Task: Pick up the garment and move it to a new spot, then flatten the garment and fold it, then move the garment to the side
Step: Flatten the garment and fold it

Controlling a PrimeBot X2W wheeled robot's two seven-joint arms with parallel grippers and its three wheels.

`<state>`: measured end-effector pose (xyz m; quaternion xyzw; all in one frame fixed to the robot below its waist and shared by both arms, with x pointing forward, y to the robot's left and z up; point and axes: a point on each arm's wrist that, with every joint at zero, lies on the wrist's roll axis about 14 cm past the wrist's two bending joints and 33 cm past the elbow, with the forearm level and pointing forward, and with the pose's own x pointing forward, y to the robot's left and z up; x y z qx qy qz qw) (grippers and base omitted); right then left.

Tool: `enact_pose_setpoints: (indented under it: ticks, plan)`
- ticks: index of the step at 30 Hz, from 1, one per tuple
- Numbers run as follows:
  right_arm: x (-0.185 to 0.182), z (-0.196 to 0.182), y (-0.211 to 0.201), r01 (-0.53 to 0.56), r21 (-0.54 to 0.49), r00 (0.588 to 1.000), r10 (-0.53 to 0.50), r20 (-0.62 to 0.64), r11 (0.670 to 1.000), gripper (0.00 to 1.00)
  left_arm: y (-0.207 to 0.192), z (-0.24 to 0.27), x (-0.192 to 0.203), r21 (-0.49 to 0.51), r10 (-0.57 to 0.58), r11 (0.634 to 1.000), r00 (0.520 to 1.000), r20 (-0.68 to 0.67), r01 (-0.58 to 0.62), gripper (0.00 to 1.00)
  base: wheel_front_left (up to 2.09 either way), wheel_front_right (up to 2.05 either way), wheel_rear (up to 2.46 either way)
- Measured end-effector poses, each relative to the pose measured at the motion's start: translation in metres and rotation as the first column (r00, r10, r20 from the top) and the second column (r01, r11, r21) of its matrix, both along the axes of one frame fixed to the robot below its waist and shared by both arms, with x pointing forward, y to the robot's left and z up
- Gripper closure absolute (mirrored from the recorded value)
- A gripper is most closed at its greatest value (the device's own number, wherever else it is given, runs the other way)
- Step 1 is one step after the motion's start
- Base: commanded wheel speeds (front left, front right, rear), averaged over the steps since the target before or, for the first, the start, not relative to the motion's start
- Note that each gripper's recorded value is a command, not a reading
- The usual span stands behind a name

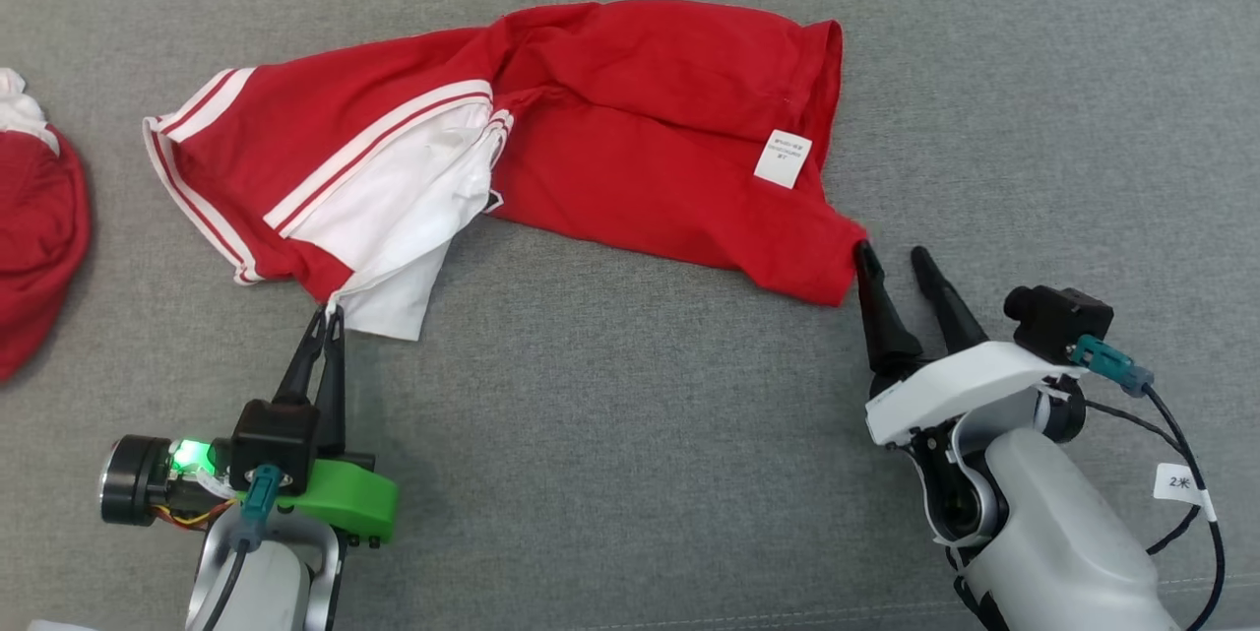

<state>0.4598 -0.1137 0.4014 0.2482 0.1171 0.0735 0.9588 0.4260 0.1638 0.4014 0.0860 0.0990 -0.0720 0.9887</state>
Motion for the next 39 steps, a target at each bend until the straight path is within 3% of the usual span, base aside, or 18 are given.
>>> enact_pose_setpoints:
  ticks: [10,15,25,26,28,29,30,39]
  plan:
    - [0.002,-0.012,0.016,-0.084,0.025,0.995,0.085,-0.052,0.996,0.0,0.019,0.001,-0.007,0.015,0.051,0.999,0.999,-0.003,-0.051,1.0,0.0,0.0,0.0]
    - [-0.005,-0.017,0.027,-0.178,-0.063,0.983,0.175,-0.057,0.982,0.0,0.023,0.001,-0.013,0.018,0.062,0.998,0.998,-0.008,-0.062,1.0,0.0,0.0,0.0]
    - [0.007,-0.018,0.025,-0.173,-0.105,0.985,0.169,-0.047,0.979,0.0,0.03,0.0,-0.016,0.025,0.081,0.996,0.997,-0.014,-0.081,1.0,0.0,0.0,0.0]
    - [0.009,-0.017,0.024,-0.169,-0.104,0.985,0.165,-0.044,0.98,0.08,0.031,-0.001,-0.017,0.025,0.084,0.996,0.996,-0.017,-0.083,1.0,0.0,0.0,0.0]
    - [0.012,-0.015,0.024,-0.165,-0.107,0.986,0.162,-0.034,0.98,0.58,0.032,-0.002,-0.018,0.027,0.088,0.996,0.996,-0.022,-0.087,1.0,0.0,0.0,0.0]
    - [0.013,-0.014,0.024,-0.17,-0.115,0.985,0.168,-0.029,0.979,0.69,0.033,-0.003,-0.019,0.027,0.088,0.996,0.996,-0.025,-0.088,1.0,0.0,0.0,0.0]
    - [0.014,-0.012,0.025,-0.173,-0.119,0.985,0.172,-0.023,0.978,1.0,0.033,-0.003,-0.019,0.027,0.09,0.996,0.996,-0.025,-0.089,1.0,0.0,0.0,0.0]
    - [0.016,0.028,0.013,-0.157,-0.188,0.976,0.181,0.122,0.97,1.0,0.037,0.031,-0.009,0.043,0.084,0.995,0.993,0.084,-0.088,1.0,0.0,0.0,0.0]
